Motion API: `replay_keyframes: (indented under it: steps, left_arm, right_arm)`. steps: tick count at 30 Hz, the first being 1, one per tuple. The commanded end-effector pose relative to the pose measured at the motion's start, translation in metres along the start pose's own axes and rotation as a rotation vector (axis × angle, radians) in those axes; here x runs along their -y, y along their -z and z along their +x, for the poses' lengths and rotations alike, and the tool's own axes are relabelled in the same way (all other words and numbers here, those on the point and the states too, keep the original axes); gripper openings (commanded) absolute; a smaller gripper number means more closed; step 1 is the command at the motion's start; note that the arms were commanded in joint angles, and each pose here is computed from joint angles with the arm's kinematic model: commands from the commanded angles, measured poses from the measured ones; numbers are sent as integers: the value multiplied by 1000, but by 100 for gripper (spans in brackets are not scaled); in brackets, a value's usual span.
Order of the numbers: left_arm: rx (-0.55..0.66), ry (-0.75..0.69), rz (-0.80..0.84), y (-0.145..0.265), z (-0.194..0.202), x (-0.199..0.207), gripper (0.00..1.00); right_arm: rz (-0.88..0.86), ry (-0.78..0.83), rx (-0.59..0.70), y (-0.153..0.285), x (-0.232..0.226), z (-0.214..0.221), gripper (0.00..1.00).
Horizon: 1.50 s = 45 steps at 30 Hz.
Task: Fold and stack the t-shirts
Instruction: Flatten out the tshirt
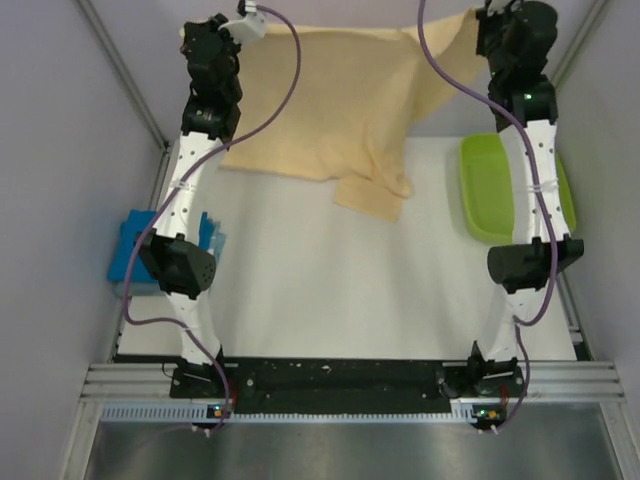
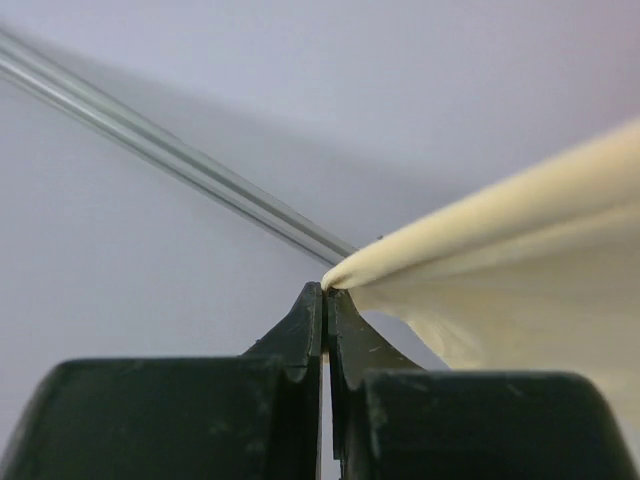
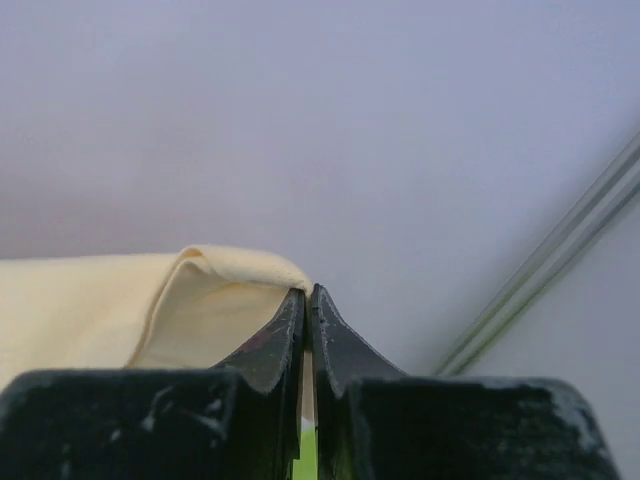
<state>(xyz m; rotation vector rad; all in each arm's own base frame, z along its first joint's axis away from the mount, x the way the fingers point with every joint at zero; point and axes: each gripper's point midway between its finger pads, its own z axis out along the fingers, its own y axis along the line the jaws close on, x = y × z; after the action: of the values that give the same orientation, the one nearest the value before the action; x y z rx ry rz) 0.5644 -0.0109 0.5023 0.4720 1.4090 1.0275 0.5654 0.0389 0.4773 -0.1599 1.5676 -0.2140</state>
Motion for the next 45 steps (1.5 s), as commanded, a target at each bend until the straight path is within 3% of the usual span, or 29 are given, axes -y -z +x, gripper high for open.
replay_keyframes:
  steps: [1, 7, 10, 13, 16, 19, 23, 26, 28, 33, 36, 39, 42, 45]
  left_arm:
    - [197, 57, -342, 32, -46, -123, 0]
    - [167, -57, -283, 32, -32, -104, 0]
    - [121, -116, -199, 42, -9, -84, 0]
    - [54, -169, -75, 70, 19, -69, 0]
    - [1, -212, 163, 110, 60, -21, 0]
    - [-89, -270, 490, 162, 115, 48, 0]
    - [-232, -371, 879, 248, 198, 134, 0]
    - [-364, -393, 1082, 304, 247, 171, 0]
    - [-416, -383, 1203, 337, 267, 190, 0]
    - [-546, -393, 1426, 406, 302, 202, 0]
    - [-597, -422, 1499, 430, 315, 200, 0]
    - [-598, -413, 1493, 425, 316, 207, 0]
    - [-583, -363, 1360, 385, 304, 216, 0]
    - [-575, -267, 1206, 330, 284, 219, 0]
  right_arm:
    - [127, 76, 533, 102, 64, -185, 0]
    - [155, 313, 279, 89, 67, -116, 0]
    - [144, 344, 197, 117, 71, -100, 0]
    - [0, 356, 67, 160, 52, -58, 0]
    - [-175, 371, -16, 222, 13, -10, 0]
    - [-384, 405, -159, 266, -37, 70, 0]
    - [-660, 424, -442, 325, -87, 168, 0]
    - [-813, 382, -736, 376, -105, 225, 0]
    - [-898, 445, -883, 407, -109, 259, 0]
    - [-1016, 498, -1168, 467, -97, 289, 0]
    - [-1084, 505, -1202, 486, -94, 296, 0]
    - [-1108, 610, -1144, 467, -95, 302, 0]
    - [-1020, 794, -970, 404, -103, 301, 0]
    - [-878, 839, -785, 316, -115, 300, 0]
